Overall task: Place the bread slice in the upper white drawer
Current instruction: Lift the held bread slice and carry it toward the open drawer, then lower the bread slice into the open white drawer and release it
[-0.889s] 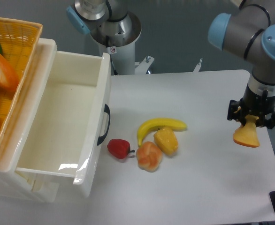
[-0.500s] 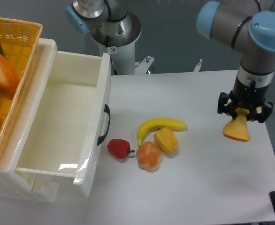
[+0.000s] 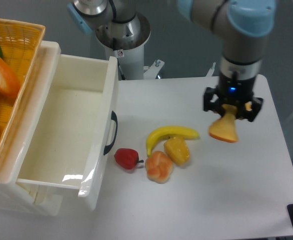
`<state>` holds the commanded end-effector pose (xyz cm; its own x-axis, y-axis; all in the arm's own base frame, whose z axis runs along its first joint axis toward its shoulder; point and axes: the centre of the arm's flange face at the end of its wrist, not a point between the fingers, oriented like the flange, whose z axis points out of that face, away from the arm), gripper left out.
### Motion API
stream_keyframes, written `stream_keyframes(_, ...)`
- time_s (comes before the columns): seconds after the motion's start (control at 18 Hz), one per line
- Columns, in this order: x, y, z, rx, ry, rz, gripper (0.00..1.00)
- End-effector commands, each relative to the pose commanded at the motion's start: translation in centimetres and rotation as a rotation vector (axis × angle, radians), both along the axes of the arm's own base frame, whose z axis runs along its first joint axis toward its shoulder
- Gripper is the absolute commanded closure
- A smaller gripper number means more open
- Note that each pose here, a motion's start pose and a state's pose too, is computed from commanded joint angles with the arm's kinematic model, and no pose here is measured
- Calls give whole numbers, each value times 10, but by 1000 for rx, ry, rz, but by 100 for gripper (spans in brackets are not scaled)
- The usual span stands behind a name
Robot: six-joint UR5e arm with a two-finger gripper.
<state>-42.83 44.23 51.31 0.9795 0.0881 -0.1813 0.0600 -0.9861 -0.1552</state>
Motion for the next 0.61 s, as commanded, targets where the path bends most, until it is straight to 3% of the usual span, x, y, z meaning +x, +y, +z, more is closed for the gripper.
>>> stream_keyframes(0.28,65,26,31,73,6,85,100)
stream_keyframes(0.61,133,62,16,62,-32,46,99)
